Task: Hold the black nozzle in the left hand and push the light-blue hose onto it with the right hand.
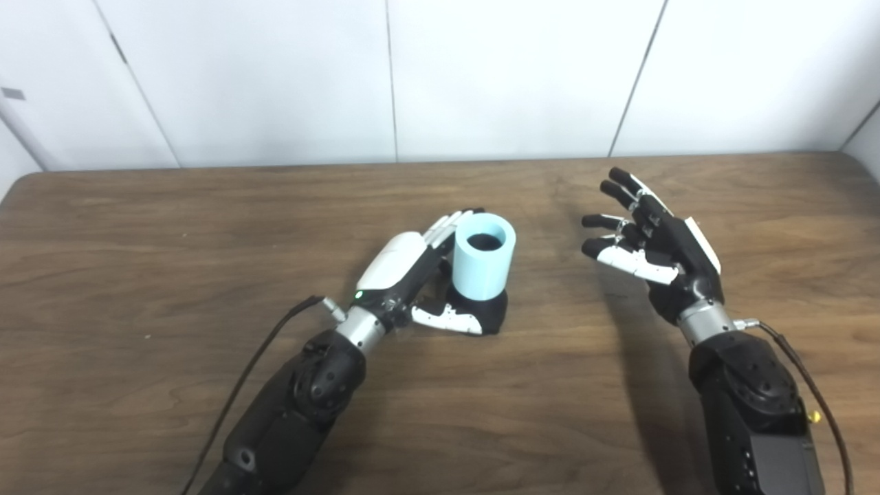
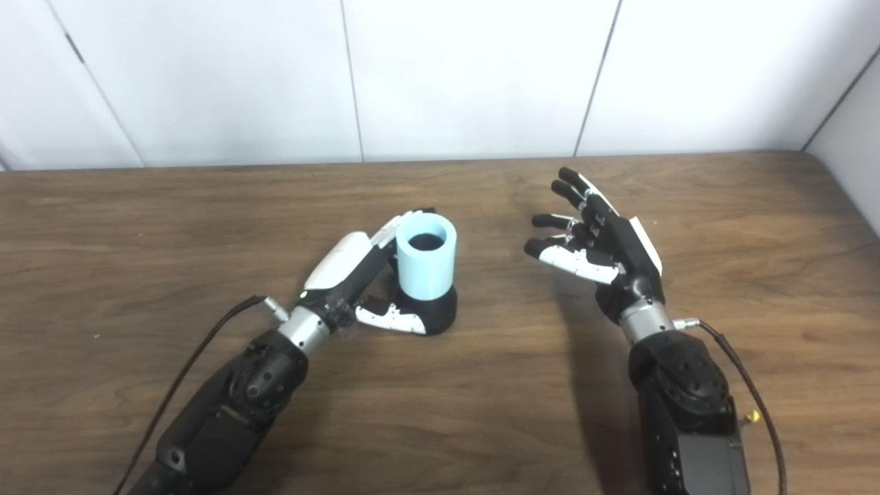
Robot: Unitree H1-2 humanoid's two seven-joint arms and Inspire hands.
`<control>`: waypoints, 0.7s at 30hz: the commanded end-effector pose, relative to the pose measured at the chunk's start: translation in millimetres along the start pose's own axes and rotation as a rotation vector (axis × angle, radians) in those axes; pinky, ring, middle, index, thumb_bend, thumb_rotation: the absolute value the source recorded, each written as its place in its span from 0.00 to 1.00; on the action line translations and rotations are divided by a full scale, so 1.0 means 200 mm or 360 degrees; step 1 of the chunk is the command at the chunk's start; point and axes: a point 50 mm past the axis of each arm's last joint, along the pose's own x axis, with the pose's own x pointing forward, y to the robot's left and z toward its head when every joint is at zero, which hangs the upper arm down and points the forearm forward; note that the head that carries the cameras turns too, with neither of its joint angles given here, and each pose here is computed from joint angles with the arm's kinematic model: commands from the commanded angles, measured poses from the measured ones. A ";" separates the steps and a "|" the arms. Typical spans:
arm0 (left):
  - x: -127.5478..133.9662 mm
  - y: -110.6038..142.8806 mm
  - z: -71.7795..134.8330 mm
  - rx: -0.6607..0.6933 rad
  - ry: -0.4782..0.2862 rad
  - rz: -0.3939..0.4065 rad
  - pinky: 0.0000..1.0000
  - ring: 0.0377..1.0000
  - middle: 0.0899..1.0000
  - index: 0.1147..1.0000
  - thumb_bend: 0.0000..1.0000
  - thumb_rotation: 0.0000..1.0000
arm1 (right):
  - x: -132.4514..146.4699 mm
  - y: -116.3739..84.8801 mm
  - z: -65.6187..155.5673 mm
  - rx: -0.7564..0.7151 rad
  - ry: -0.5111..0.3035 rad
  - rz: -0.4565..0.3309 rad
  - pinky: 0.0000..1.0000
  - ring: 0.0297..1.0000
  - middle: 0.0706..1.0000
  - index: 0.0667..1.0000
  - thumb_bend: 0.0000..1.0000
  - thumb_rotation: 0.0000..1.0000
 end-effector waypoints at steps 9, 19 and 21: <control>-0.21 0.17 -0.15 -0.0405 0.0249 0.0369 0.89 1.00 1.00 1.00 0.93 0.33 | 0.00 0.10 0.04 0.0135 -0.0155 -0.0057 0.45 0.60 0.80 0.78 0.63 0.23; -0.30 0.32 -0.11 -0.1152 0.0083 0.0658 0.54 0.66 0.75 0.76 0.79 0.31 | 0.01 0.14 -0.01 0.0379 -0.0163 -0.0205 0.44 0.55 0.72 0.73 0.66 0.22; -0.31 0.33 -0.11 -0.1236 0.0070 0.0668 0.57 0.68 0.76 0.75 0.79 0.30 | 0.01 0.14 -0.01 0.0375 -0.0170 -0.0191 0.42 0.54 0.69 0.71 0.65 0.23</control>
